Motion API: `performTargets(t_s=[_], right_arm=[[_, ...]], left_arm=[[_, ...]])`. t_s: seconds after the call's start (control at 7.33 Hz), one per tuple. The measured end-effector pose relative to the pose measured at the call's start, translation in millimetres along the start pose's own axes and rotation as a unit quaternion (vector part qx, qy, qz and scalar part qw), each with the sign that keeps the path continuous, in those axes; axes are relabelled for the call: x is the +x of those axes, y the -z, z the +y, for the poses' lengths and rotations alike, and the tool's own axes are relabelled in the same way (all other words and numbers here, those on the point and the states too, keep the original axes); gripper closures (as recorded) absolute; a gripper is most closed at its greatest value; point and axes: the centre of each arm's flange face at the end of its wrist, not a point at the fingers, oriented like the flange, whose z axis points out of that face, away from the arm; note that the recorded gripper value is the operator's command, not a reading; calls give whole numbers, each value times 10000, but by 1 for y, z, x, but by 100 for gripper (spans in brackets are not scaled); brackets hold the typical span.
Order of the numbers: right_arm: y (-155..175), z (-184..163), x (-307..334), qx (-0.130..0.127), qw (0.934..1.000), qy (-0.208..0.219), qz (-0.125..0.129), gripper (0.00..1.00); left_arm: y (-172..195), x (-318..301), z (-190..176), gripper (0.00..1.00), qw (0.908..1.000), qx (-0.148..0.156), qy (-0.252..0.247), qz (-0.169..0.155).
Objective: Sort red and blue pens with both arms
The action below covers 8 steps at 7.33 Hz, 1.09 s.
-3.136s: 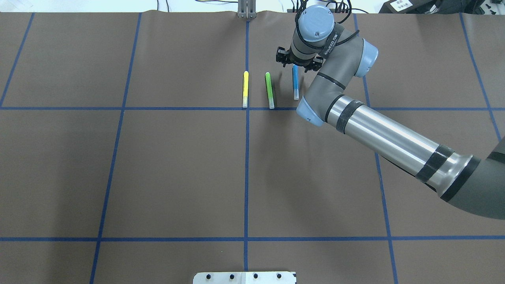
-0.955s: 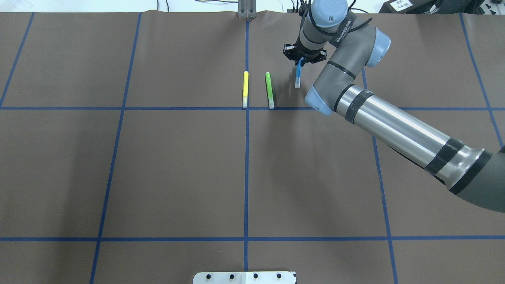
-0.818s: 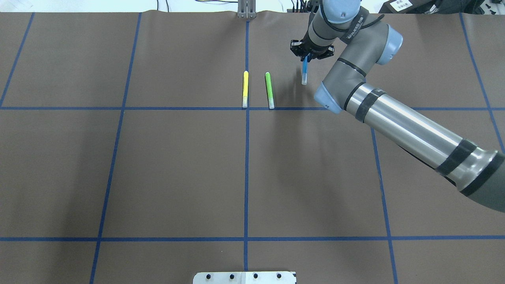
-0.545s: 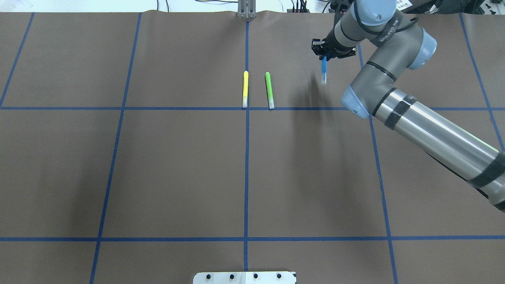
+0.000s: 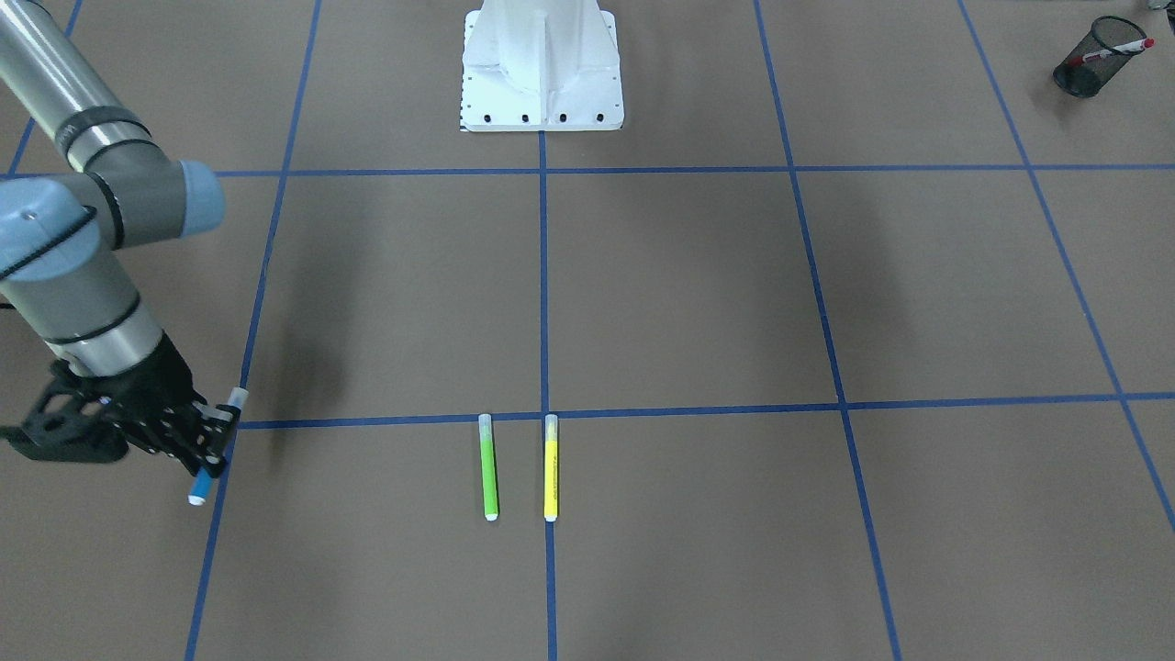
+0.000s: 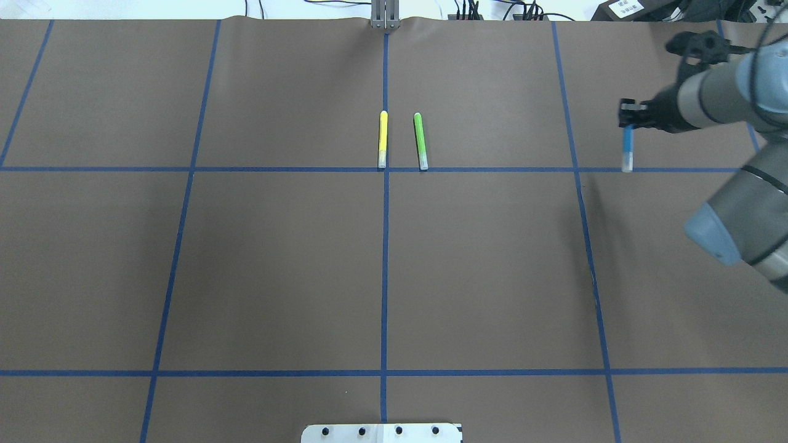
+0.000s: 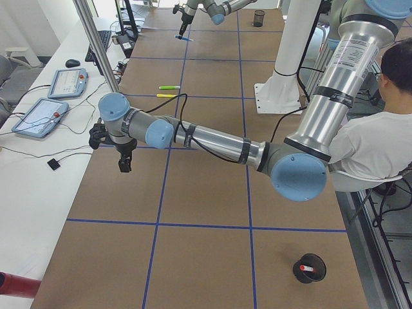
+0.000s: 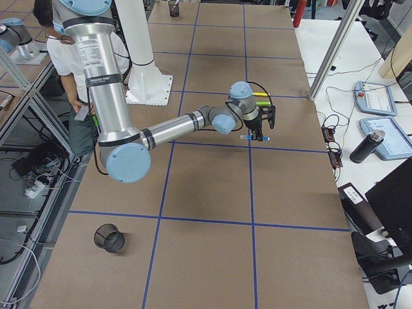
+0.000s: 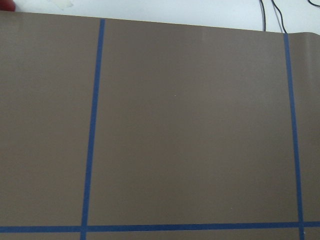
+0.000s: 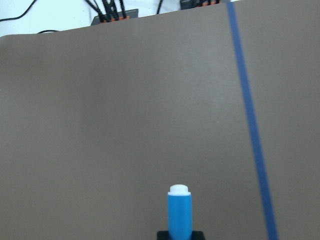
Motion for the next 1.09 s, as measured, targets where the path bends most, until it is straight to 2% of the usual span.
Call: performTargets(t_s=[0.27,0.41,1.09], right_arm=[[72,34,111,290,9987,95,408,100],[100,55,167,460,9976,162,493,100],[193,189,387,1323,9891,487,433,100]], left_arm=[[-19,27,-13,0,9998,-194,-19,25],[-24,35,-14,0,9997,-239,-28,35],[-36,62,-19,0,9994,-316,79,65]])
